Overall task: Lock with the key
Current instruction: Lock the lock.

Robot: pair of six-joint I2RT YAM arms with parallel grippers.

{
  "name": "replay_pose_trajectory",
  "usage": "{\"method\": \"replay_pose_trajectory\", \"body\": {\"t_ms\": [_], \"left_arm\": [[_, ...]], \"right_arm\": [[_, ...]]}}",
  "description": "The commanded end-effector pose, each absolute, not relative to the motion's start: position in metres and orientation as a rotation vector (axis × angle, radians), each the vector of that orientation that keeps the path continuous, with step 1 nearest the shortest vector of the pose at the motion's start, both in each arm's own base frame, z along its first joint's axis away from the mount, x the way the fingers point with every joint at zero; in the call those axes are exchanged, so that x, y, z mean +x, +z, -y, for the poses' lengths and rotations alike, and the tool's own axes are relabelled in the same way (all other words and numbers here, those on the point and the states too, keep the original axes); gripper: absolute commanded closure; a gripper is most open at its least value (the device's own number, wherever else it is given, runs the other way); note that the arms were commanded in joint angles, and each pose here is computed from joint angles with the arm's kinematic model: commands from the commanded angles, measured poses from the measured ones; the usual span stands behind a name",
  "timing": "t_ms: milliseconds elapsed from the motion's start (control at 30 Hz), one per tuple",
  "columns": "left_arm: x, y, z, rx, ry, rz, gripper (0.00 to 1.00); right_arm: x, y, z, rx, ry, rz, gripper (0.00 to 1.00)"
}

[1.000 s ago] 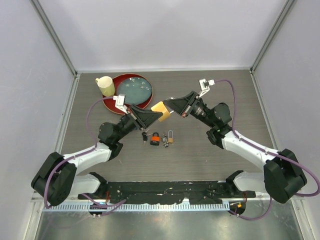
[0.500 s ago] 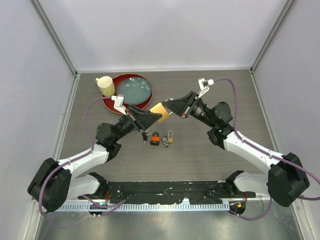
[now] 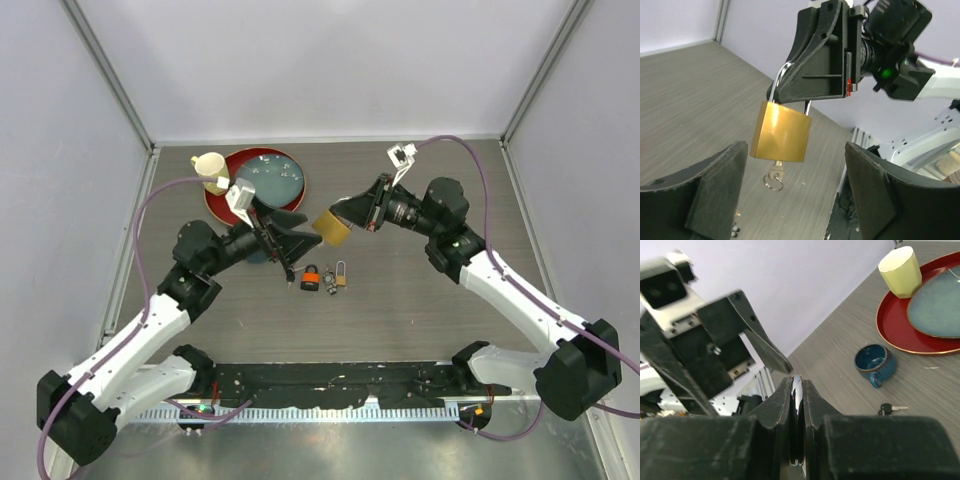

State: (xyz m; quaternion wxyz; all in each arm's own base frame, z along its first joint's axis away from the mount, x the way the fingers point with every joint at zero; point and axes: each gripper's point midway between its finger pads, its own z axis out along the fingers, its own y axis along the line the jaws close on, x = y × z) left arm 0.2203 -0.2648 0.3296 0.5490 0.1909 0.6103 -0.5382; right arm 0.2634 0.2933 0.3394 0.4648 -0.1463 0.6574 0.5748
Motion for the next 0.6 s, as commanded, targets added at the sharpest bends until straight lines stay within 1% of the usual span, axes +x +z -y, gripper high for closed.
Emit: {"method": "replay_pose_trajectory", "body": {"t_ms": [0, 33, 67, 100, 133, 167, 200, 300, 567], "left_arm": [[0.211, 0.322, 0.263, 0.664, -1.162, -1.556, 0.15], [0.211, 0.333, 0.265, 0.694, -1.163, -1.544, 0.15], [0.210, 0.332, 0.266, 0.730, -1.153, -1.553, 0.15], [0.212, 0.318, 0.269, 0.751, -1.163, -1.628, 0.14], [0.209, 0.327, 0.272, 0.791, -1.182, -1.618, 0.14], [0.209, 0.325, 0.274, 0.826, -1.176, -1.626, 0.14], [0.211, 0.314, 0.277, 0.839, -1.189, -1.687, 0.14], [0.210, 0.319, 0.284, 0.881, -1.239, -1.679, 0.14], [0.194, 0.317, 0.309, 0.932, -1.517, -1.603, 0.15]], "right_arm": [[0.244, 0.378, -0.295, -0.643, 1.370, -1.515, 0.98], [0.241, 0.371, -0.296, -0.673, 1.373, -1.557, 0.99], [0.235, 0.374, -0.298, -0.749, 1.382, -1.535, 0.99], [0.233, 0.371, -0.299, -0.773, 1.388, -1.544, 0.99], [0.231, 0.368, -0.299, -0.790, 1.392, -1.559, 0.99], [0.229, 0.370, -0.299, -0.812, 1.389, -1.544, 0.98], [0.226, 0.370, -0.299, -0.835, 1.400, -1.538, 0.98], [0.218, 0.374, -0.298, -0.873, 1.412, -1.519, 0.99], [0.217, 0.389, -0.295, -0.823, 1.408, -1.477, 0.99]]}}
